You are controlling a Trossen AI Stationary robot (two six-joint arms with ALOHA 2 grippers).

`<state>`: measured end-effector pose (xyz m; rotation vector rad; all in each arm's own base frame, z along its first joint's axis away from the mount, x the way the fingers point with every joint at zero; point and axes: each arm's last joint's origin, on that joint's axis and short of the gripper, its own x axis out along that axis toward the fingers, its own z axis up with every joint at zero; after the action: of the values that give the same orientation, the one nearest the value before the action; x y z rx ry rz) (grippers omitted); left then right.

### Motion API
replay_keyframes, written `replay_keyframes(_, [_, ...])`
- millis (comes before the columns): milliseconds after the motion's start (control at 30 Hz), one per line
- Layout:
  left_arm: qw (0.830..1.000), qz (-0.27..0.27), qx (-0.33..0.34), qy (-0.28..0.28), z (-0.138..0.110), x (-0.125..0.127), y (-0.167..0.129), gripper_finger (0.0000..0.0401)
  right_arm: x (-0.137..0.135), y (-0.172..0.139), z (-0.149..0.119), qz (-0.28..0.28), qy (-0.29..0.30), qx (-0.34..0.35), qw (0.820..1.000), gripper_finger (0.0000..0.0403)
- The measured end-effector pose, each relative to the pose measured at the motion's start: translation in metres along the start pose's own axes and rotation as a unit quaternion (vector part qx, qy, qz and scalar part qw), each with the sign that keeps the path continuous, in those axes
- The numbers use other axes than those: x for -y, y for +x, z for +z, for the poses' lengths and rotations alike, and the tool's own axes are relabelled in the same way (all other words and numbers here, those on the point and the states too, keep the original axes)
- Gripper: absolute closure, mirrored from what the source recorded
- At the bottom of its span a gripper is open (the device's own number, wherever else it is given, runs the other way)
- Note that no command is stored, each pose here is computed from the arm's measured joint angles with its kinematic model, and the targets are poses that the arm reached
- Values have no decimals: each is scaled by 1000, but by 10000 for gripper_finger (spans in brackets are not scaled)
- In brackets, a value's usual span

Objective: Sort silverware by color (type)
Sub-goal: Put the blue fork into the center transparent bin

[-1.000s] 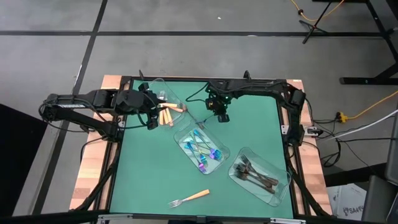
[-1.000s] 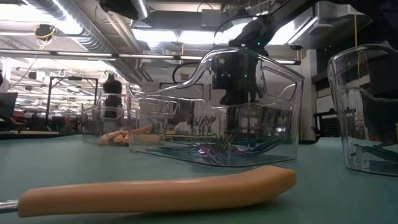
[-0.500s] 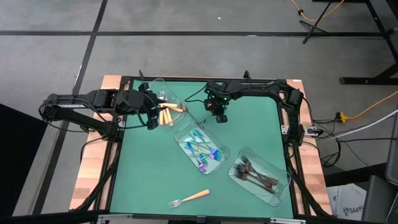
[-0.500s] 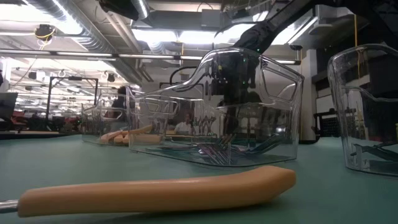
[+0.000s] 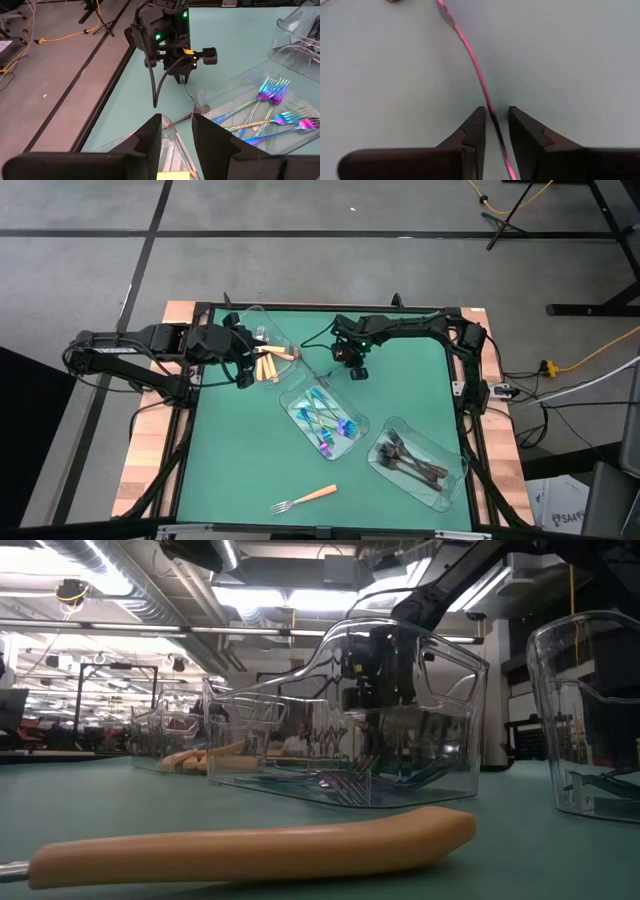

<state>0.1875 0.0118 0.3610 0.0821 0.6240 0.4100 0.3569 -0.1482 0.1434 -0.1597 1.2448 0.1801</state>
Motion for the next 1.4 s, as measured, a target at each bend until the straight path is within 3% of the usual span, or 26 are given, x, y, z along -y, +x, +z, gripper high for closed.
replay_keyframes(167, [1000,0,0,0,0,0,0,298,1,5,-1,-9,1,-14,1000,330])
replay_keyframes(467, [1000,-1,0,-1,0,0,0,298,0,6,-2,-6,3,-21,1000,398])
replay_keyframes(1000, [1000,0,0,-1,0,0,0,298,5,-21,4,-17,9,-122,992,401])
replay_keyframes(1400, [1000,0,0,-1,0,0,0,298,8,-41,16,-15,8,-121,992,402])
